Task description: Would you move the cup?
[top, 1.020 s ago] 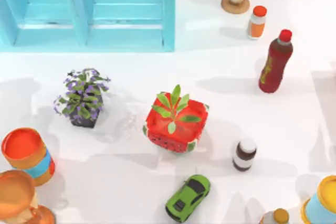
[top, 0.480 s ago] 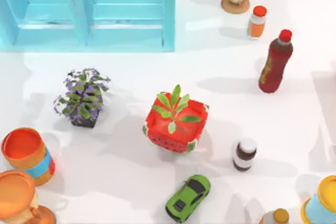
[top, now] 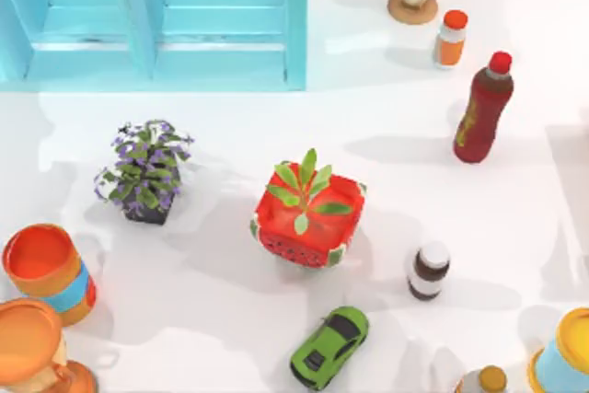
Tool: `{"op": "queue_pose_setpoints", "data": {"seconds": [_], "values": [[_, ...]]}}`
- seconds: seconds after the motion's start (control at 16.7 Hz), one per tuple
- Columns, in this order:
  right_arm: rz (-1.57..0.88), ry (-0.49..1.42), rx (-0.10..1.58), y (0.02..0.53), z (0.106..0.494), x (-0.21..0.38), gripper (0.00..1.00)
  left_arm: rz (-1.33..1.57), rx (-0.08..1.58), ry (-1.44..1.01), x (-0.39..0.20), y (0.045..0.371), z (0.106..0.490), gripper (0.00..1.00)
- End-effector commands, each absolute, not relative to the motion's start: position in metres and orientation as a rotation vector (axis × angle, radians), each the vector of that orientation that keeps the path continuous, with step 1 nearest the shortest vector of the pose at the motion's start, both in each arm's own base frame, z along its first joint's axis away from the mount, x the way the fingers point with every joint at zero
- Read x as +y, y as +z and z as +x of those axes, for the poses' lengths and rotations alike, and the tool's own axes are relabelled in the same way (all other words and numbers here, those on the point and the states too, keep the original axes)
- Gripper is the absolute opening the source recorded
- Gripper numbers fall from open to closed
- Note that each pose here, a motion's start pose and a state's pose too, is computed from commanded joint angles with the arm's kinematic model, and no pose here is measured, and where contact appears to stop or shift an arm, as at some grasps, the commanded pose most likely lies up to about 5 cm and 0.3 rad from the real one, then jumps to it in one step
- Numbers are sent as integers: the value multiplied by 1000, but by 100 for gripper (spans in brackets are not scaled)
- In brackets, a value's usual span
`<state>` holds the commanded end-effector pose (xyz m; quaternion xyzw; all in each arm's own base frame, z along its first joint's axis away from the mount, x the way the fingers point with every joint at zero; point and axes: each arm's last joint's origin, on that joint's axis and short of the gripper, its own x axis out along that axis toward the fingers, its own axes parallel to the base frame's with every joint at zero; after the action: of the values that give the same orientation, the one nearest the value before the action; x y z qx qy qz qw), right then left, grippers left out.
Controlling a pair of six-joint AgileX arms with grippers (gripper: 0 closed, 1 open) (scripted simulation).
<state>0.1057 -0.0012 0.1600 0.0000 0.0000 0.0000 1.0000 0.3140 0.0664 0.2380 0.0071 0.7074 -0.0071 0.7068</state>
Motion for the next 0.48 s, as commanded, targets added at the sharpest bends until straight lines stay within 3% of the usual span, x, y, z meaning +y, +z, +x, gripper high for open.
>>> {"op": "queue_pose_setpoints", "data": {"seconds": [0.24, 0.48], "values": [[0, 0, 0, 160, 106, -1, 100, 17, 1570, -16, 67, 229, 313, 100], [0, 0, 0, 160, 106, -1, 100, 16, 1568, -15, 70, 193, 313, 100]]}}
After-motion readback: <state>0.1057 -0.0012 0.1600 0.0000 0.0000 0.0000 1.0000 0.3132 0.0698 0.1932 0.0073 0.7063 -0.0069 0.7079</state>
